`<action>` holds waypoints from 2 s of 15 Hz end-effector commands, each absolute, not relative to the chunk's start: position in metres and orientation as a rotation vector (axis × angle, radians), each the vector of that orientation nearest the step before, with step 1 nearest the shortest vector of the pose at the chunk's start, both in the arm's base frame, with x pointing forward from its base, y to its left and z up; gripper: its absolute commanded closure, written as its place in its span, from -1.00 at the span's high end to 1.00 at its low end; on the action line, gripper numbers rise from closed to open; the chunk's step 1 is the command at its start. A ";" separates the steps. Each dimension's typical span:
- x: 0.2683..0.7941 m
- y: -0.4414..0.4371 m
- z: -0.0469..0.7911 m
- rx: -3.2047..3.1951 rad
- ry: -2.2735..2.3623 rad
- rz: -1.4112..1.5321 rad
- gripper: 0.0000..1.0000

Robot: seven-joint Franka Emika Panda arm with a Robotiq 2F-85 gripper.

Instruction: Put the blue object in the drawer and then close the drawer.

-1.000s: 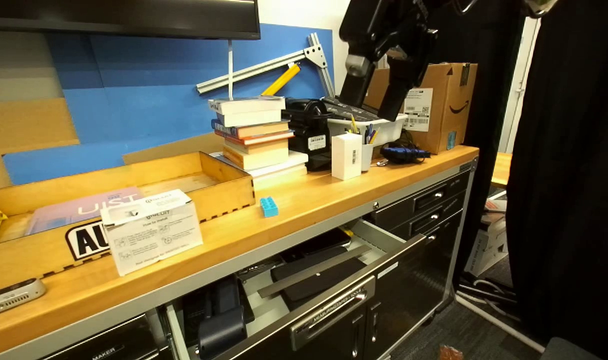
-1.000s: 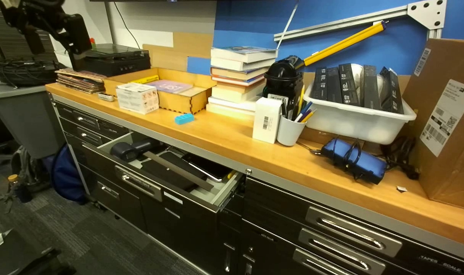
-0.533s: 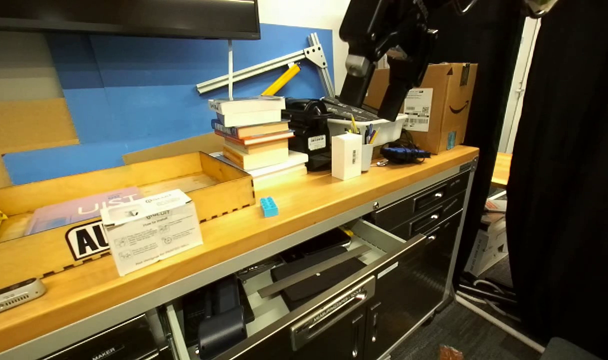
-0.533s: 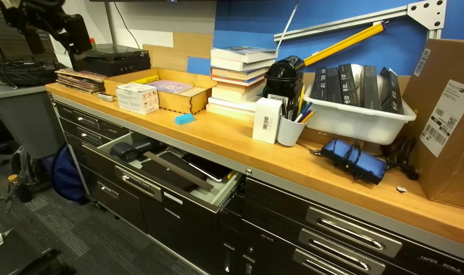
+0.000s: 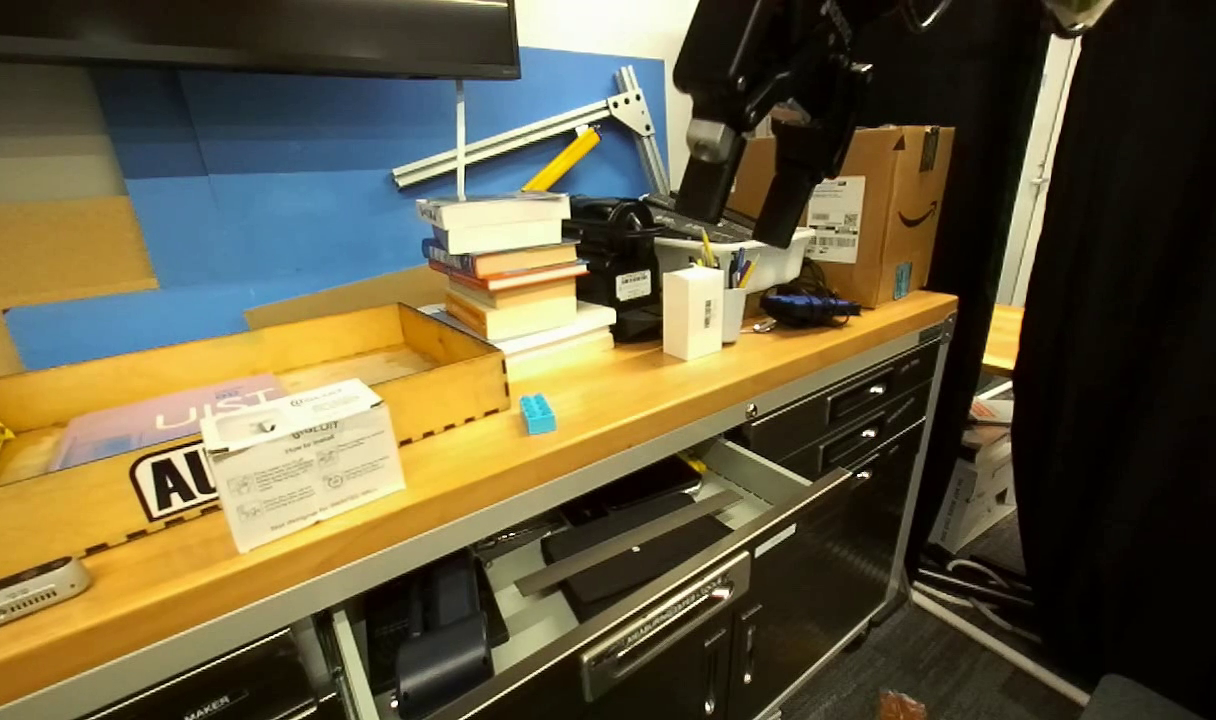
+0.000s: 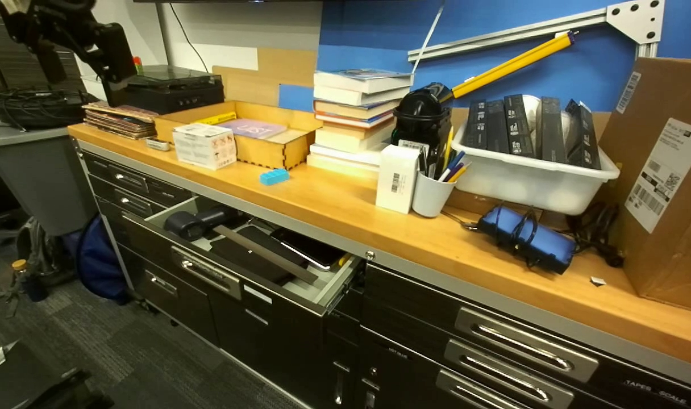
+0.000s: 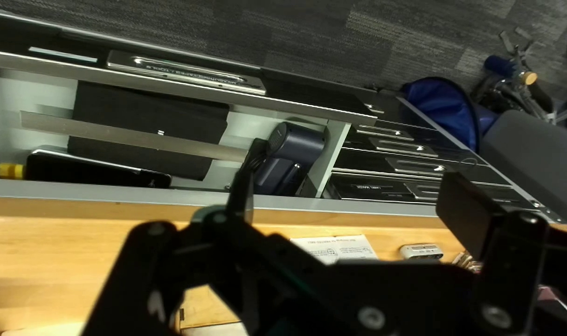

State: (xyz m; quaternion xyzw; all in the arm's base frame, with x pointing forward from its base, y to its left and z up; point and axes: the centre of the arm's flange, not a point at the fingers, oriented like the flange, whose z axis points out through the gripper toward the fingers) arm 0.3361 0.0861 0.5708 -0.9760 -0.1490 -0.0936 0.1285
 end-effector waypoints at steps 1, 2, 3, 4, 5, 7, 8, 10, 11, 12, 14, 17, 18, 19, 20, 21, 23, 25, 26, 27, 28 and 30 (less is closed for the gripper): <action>0.365 0.126 0.581 -2.920 -0.397 -0.266 1.00; 0.372 0.139 0.582 -2.933 -0.395 -0.255 1.00; 0.384 0.156 0.582 -2.967 -0.391 -0.251 1.00; 0.393 0.171 0.581 -2.993 -0.396 -0.252 1.00; 0.407 0.187 0.576 -3.040 -0.383 -0.270 1.00; 0.435 0.209 0.564 -3.101 -0.332 -0.318 1.00; 0.449 0.217 0.557 -3.145 -0.299 -0.372 1.00; 0.483 0.224 0.539 -3.186 -0.282 -0.418 1.00; 0.499 0.223 0.527 -3.198 -0.267 -0.443 1.00; 0.512 0.221 0.517 -3.217 -0.253 -0.487 1.00; 0.540 0.211 0.494 -3.234 -0.205 -0.544 1.00; 0.570 0.195 0.461 -3.261 -0.095 -0.607 1.00; 0.578 0.190 0.450 -3.270 -0.054 -0.615 1.00; 0.586 0.184 0.438 -3.282 -0.022 -0.617 1.00; 0.592 0.179 0.428 -3.285 0.009 -0.605 1.00; 0.597 0.175 0.419 -3.289 0.043 -0.605 1.00; 0.604 0.167 0.400 -3.268 0.100 -0.557 1.00; 0.610 0.165 0.385 -3.265 0.142 -0.546 1.00; 0.612 0.164 0.378 -3.261 0.163 -0.545 1.00; 0.615 0.164 0.371 -3.256 0.173 -0.548 1.00; 0.617 0.163 0.366 -3.254 0.184 -0.543 1.00; 0.622 0.164 0.357 -3.255 0.199 -0.547 1.00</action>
